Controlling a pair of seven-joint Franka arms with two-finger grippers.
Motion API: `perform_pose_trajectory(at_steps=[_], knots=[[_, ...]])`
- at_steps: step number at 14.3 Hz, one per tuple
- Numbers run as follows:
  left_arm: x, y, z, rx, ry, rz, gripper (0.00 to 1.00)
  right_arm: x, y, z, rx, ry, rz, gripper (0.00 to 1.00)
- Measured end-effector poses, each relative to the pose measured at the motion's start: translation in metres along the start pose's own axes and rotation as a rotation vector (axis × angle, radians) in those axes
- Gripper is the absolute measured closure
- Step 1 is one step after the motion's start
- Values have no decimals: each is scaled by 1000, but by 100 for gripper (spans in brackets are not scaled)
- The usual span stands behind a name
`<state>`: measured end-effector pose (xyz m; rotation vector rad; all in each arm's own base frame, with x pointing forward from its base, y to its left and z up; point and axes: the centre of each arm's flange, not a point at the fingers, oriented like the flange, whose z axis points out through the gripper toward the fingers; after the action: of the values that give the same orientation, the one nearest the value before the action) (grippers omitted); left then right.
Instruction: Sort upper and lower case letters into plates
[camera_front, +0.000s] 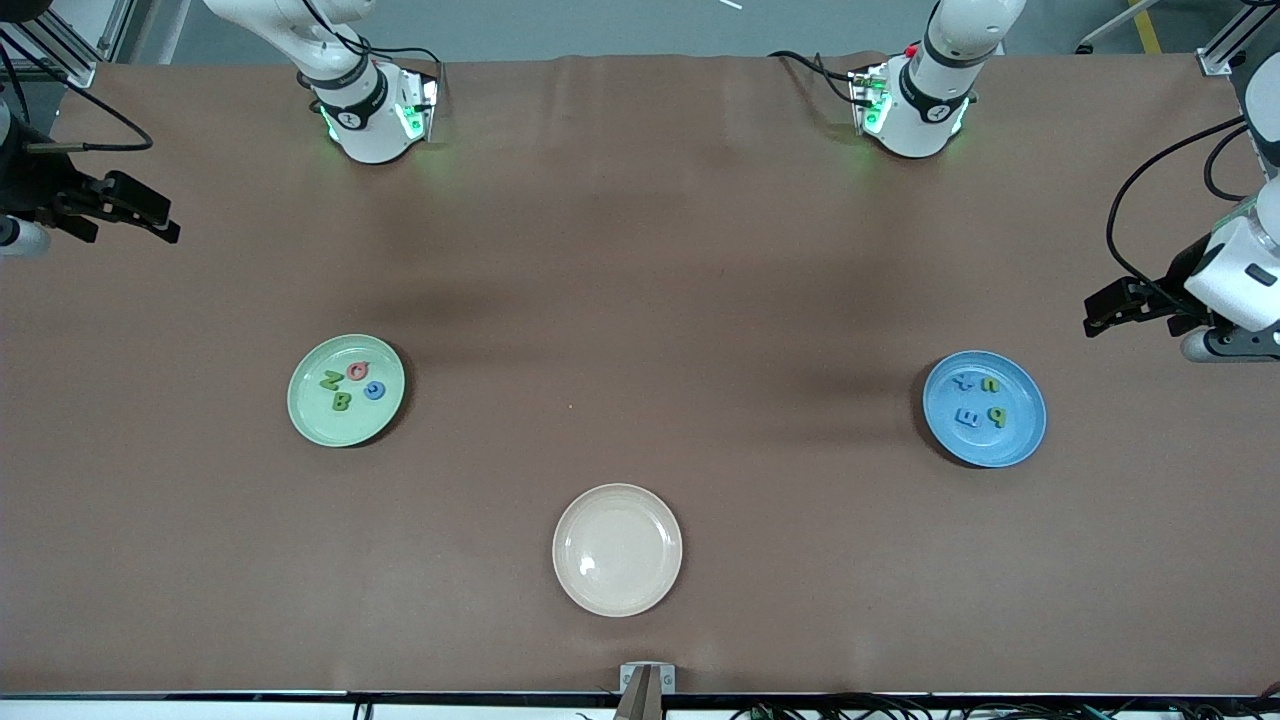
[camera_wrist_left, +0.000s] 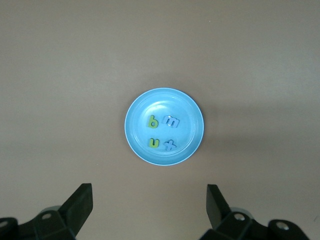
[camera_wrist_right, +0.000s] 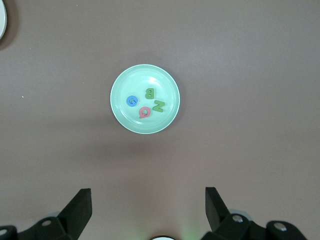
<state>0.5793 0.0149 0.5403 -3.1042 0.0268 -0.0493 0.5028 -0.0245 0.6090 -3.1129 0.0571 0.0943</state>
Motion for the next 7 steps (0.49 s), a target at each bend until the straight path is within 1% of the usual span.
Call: perform_pose_trajectory(at_steps=[4, 7], knots=[[0, 27, -44, 42, 77, 24, 0, 0, 0, 1, 0, -2, -1, 0], [-2, 29, -52, 52, 88, 18, 0, 0, -2, 1, 0, -2, -3, 0]])
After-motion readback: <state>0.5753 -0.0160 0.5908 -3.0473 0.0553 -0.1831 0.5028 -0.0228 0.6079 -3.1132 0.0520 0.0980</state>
